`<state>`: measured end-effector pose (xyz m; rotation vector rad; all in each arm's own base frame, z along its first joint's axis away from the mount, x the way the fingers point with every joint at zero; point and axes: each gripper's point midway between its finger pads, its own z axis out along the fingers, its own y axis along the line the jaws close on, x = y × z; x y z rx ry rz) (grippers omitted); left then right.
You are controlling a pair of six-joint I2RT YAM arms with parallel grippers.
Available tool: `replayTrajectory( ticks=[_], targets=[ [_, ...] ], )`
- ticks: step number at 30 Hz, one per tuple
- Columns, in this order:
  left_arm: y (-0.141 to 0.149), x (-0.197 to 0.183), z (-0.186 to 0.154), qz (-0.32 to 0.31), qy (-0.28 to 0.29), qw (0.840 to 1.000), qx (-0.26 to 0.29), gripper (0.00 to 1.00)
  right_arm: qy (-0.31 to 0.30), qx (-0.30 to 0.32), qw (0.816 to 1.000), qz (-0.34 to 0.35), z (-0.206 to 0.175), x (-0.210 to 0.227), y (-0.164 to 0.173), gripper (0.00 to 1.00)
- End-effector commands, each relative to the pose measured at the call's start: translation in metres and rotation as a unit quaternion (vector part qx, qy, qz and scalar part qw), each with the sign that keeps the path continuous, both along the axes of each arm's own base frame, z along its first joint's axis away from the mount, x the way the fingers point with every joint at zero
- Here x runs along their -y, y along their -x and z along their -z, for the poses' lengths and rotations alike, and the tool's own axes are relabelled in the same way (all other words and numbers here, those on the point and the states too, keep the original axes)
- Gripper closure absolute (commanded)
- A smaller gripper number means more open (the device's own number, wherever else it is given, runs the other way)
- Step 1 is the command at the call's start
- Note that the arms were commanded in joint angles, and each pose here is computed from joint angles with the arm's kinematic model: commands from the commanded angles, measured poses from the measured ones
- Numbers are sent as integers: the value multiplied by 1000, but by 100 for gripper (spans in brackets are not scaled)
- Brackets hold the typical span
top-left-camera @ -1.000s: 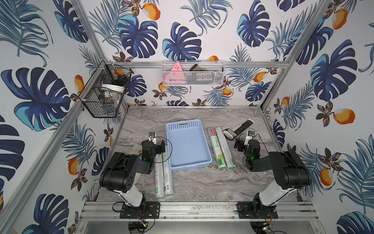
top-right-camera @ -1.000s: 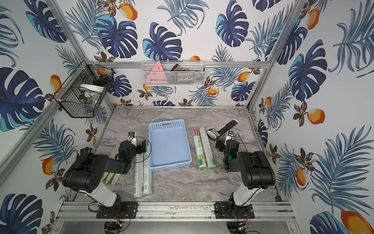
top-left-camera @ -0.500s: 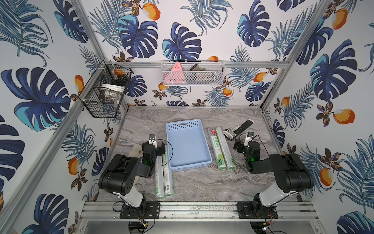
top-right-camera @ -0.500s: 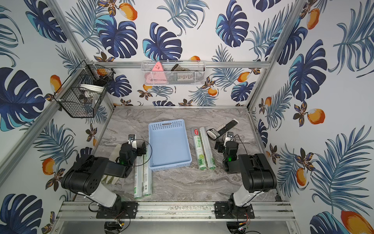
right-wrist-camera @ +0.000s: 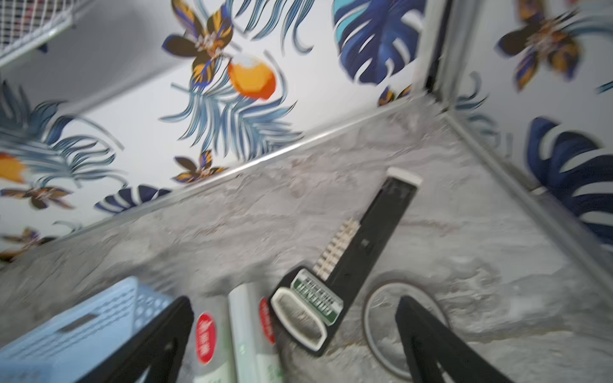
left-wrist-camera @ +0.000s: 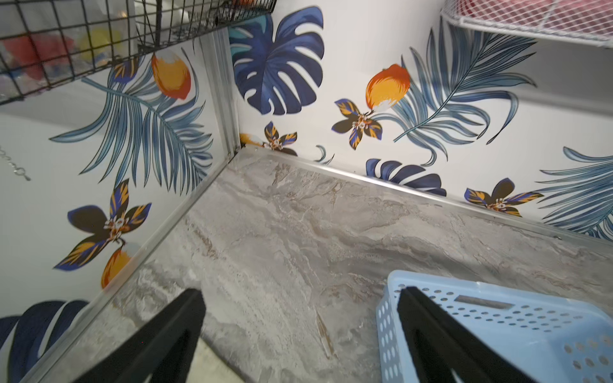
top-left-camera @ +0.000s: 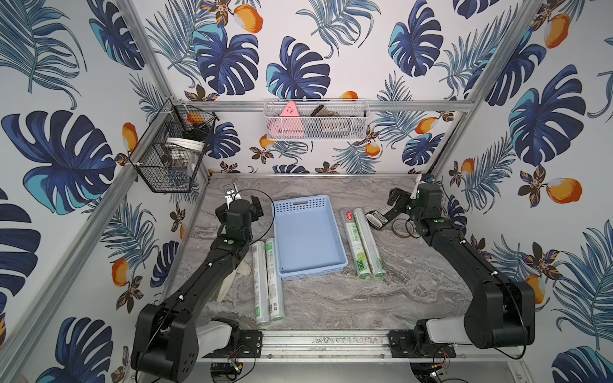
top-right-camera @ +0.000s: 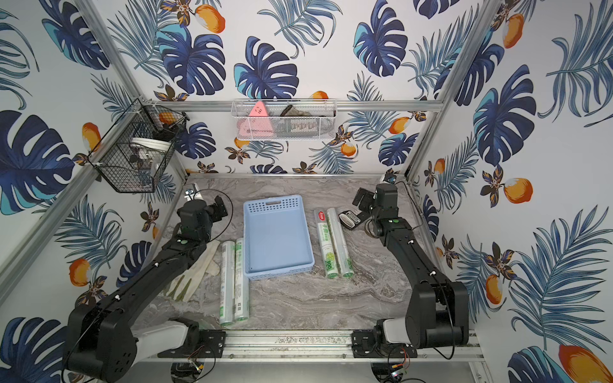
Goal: Put the plastic wrap into the basket
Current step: Pick up the plastic wrap from the center of the board.
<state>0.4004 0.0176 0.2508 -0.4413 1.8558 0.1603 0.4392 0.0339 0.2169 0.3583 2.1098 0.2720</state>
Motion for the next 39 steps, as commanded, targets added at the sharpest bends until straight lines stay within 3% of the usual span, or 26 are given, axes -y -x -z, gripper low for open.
replayTrajectory(
  ticks=[1, 4, 6, 8, 11, 16, 21, 29, 39],
  targets=[
    [22, 16, 45, 24, 67, 990, -124, 1, -67, -199, 973, -91, 56, -42, 54, 10],
    [28, 32, 38, 64, 107, 988, -95, 1, 6, -282, 957, -71, 83, -38, 75, 14],
    [39, 26, 36, 44, 126, 988, -76, 1, 53, -324, 943, -59, 97, -34, 87, 16],
    [50, 15, 36, 9, 135, 988, -70, 1, 79, -355, 929, -67, 108, -37, 96, 21],
    [54, 27, 35, 52, 144, 986, -70, 1, 114, -378, 917, -56, 124, -32, 102, 27],
    [59, 47, 28, 115, 162, 979, -50, 1, 92, -391, 910, -97, 139, -50, 105, 30],
    [57, 74, 19, 192, 177, 965, -34, 1, 68, -381, 915, -114, 144, -65, 96, 31],
    [52, 114, 27, 273, 178, 943, -70, 1, 54, -361, 922, -126, 151, -77, 76, 33],
    [56, 128, 36, 290, 154, 939, -99, 1, 92, -390, 909, -118, 175, -68, 68, 39]
  ],
)
